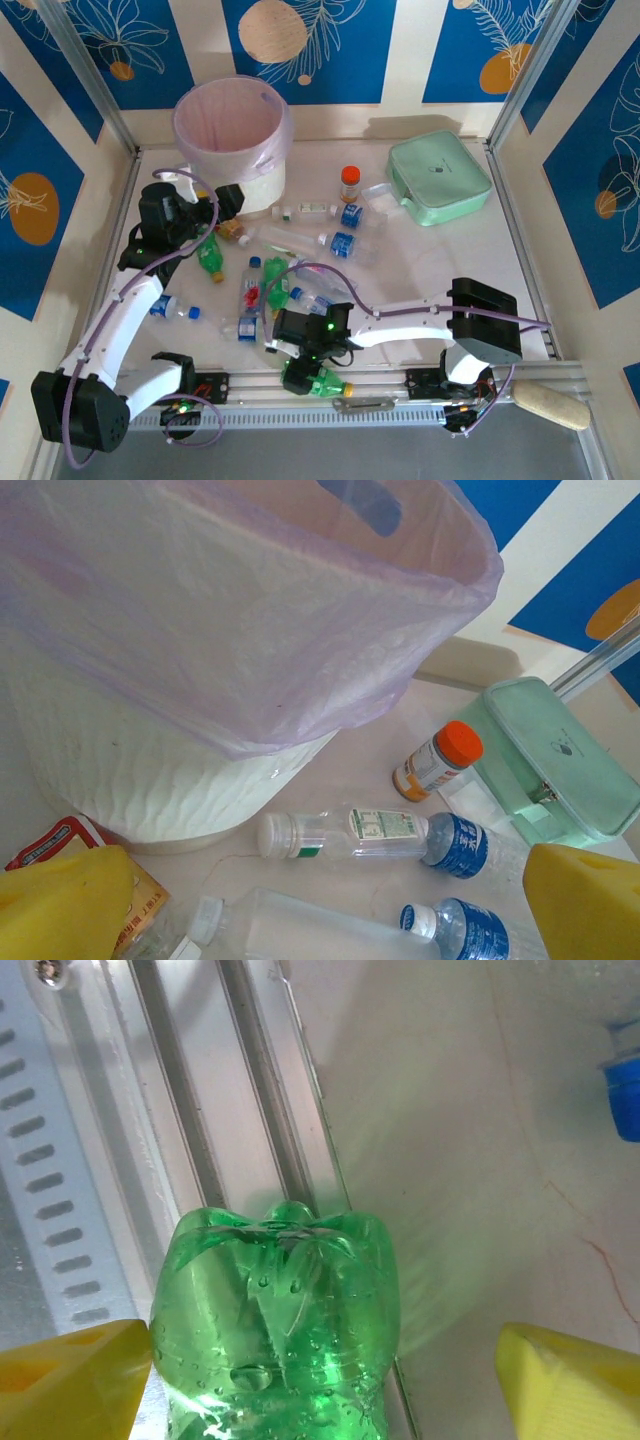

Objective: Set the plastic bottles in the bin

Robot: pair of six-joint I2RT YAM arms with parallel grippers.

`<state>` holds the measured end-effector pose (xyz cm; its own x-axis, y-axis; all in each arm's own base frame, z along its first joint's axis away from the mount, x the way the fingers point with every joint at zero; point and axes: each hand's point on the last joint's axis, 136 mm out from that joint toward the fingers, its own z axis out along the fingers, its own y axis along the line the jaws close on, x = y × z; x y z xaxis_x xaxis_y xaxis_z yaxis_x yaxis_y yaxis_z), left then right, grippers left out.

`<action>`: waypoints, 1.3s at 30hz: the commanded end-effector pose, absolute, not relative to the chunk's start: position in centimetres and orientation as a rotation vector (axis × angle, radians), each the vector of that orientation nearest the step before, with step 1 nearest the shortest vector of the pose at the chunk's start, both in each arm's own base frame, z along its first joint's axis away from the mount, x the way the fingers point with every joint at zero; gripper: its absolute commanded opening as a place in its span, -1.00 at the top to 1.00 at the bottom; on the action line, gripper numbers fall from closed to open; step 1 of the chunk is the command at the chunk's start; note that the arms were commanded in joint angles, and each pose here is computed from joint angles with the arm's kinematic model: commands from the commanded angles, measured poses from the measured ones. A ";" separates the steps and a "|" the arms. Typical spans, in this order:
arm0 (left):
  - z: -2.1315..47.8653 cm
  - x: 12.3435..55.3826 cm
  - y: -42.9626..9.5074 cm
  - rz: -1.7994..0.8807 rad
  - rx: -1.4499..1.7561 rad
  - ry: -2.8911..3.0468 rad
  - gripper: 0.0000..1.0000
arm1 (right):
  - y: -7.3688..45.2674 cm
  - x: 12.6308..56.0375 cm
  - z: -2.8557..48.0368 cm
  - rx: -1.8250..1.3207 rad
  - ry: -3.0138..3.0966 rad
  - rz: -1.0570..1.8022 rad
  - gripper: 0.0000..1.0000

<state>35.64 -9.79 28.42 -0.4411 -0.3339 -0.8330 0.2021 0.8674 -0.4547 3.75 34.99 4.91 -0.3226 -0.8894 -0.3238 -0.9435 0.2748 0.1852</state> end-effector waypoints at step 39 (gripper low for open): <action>29.5 34.7 -10.3 -0.654 -0.013 1.842 -0.99 | 34.4 17.1 13.3 -1.077 2.473 0.977 0.18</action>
<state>35.29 -9.57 28.02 -0.4138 -0.3322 -0.8476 0.2177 0.8679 -0.4464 15.52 33.72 10.00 -0.6520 -0.6223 -0.4331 -0.7577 0.5142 0.4020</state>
